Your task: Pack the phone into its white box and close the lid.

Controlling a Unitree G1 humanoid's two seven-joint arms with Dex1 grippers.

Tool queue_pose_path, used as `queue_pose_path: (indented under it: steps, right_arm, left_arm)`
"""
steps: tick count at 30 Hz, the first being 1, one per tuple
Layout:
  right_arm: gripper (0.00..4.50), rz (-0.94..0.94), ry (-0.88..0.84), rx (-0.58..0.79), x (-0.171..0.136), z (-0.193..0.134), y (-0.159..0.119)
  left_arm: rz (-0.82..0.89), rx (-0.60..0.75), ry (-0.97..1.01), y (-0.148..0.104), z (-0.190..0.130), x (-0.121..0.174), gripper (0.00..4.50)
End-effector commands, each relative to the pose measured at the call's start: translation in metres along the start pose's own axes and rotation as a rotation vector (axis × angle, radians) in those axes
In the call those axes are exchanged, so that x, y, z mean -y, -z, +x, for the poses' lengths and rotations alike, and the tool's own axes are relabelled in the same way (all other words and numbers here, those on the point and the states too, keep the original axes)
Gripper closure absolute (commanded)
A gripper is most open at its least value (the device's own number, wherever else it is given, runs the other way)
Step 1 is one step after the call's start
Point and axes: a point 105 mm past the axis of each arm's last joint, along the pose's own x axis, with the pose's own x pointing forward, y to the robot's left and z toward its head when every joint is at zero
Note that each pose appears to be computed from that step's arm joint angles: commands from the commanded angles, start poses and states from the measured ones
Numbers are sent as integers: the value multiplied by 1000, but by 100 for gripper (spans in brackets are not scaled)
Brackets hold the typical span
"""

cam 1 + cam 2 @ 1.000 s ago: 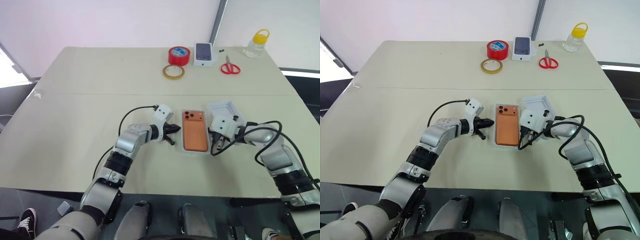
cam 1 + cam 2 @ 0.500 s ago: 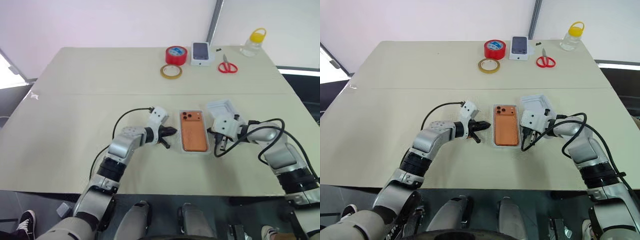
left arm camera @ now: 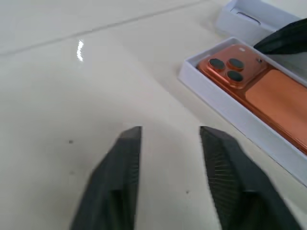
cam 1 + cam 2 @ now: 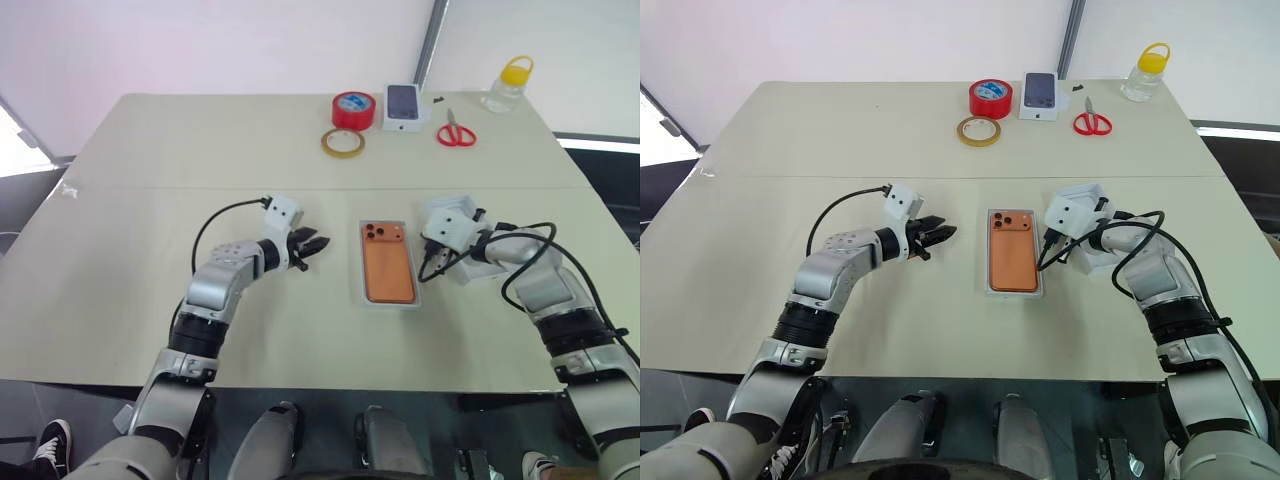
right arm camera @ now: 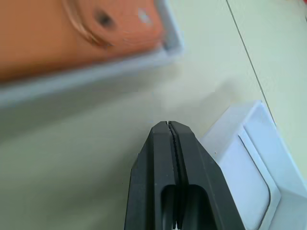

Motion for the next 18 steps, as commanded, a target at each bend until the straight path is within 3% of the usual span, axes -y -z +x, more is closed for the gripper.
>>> queue_pose_path:
  steps: [1, 5, 6, 9, 12, 13, 15, 18]
  right_arm:
    - [450, 2, 58, 24, 16, -3, -7]
    - [450, 45, 19, 39, 10, -7, -7]
    - [425, 114, 3, 56, 10, -9, -9]
    - [315, 138, -8, 75, 11, -14, -12]
    - [156, 157, 17, 105, 20, -24, -20]
    - [106, 167, 18, 110, 22, -27, -21]
    - [6, 187, 23, 115, 25, -32, -24]
    - [6, 264, 36, 117, 33, -41, -27]
  left_arm:
    - [33, 73, -8, -19, -7, -2, 263]
    - [26, 82, -1, -17, -10, -1, 263]
    - [19, 79, -1, -16, -13, -3, 258]
    - [-3, 103, 21, -18, -19, -3, 171]
    - [-2, 120, 42, -20, -29, -6, 20]
    - [12, 127, 41, -21, -33, -8, 0]
    - [6, 146, 67, -23, -41, -7, 0]
    - [9, 177, 100, -28, -55, -7, 0]
